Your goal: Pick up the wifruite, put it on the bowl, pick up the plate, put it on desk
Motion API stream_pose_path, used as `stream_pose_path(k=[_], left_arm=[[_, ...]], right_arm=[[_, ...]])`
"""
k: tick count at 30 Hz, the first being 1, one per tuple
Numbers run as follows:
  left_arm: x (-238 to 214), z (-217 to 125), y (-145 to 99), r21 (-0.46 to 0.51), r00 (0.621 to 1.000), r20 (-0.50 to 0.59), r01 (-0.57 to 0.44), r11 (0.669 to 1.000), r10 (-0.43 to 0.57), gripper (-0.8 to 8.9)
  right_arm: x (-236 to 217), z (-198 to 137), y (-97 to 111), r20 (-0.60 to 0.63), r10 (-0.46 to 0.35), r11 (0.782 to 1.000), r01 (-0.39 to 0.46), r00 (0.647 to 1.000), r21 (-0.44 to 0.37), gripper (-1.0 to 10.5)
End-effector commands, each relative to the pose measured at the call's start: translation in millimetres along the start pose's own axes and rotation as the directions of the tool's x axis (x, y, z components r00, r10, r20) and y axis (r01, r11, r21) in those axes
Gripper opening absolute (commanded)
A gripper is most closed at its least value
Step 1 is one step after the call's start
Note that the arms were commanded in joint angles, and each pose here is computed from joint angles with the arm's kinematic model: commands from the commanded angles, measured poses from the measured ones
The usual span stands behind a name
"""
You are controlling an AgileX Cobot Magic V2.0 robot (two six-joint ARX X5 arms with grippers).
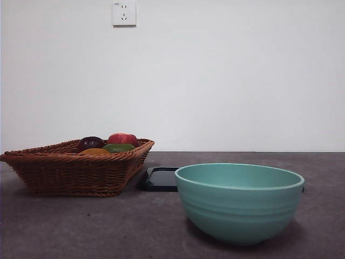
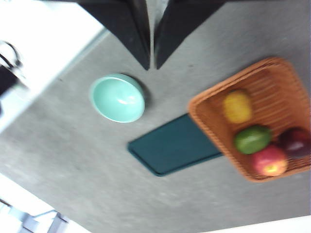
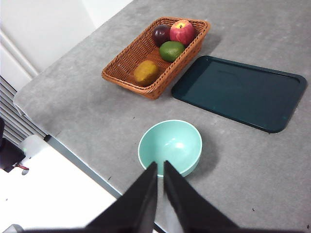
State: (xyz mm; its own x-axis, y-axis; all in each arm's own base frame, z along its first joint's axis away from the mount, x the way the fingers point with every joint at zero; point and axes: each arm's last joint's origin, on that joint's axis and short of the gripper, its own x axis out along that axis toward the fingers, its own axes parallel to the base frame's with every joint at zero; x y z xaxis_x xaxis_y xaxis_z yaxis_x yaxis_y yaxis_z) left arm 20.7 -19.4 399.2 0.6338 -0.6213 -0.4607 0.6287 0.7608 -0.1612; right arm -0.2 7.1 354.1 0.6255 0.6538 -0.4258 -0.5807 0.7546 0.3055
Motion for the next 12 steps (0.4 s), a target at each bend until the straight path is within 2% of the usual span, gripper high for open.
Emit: stream_pose_path(k=[1, 4, 7, 10, 12], left_arm=[[-1, 0, 1, -0.026, 0.998, 0.025, -0.052, 0.998, 0.052, 0.10], [7, -3, 8, -0.015, 0.981, 0.082, -0.177, 0.984, 0.178, 0.09], [23, -19, 20, -0.002, 0.942, 0.153, -0.300, 0.954, 0.297, 0.10], [46, -46, 35, 0.000, 0.894, 0.237, -0.392, 0.920, 0.381, 0.09], [63, -67, 46, -0.025, 0.842, 0.289, -0.468, 0.883, 0.455, 0.10]], right_arm=[[-4, 3, 2, 0.023, 0.013, 1.000, -0.013, 1.000, -0.002, 0.2], [-4, 3, 2, 0.023, 0.013, 1.000, -0.013, 1.000, -0.003, 0.2], [-4, 3, 2, 0.023, 0.013, 1.000, -0.013, 1.000, -0.002, 0.2], [-4, 3, 2, 0.024, 0.012, 1.000, -0.012, 1.000, -0.003, 0.2], [-4, 3, 2, 0.023, 0.013, 1.000, -0.013, 1.000, -0.002, 0.2]])
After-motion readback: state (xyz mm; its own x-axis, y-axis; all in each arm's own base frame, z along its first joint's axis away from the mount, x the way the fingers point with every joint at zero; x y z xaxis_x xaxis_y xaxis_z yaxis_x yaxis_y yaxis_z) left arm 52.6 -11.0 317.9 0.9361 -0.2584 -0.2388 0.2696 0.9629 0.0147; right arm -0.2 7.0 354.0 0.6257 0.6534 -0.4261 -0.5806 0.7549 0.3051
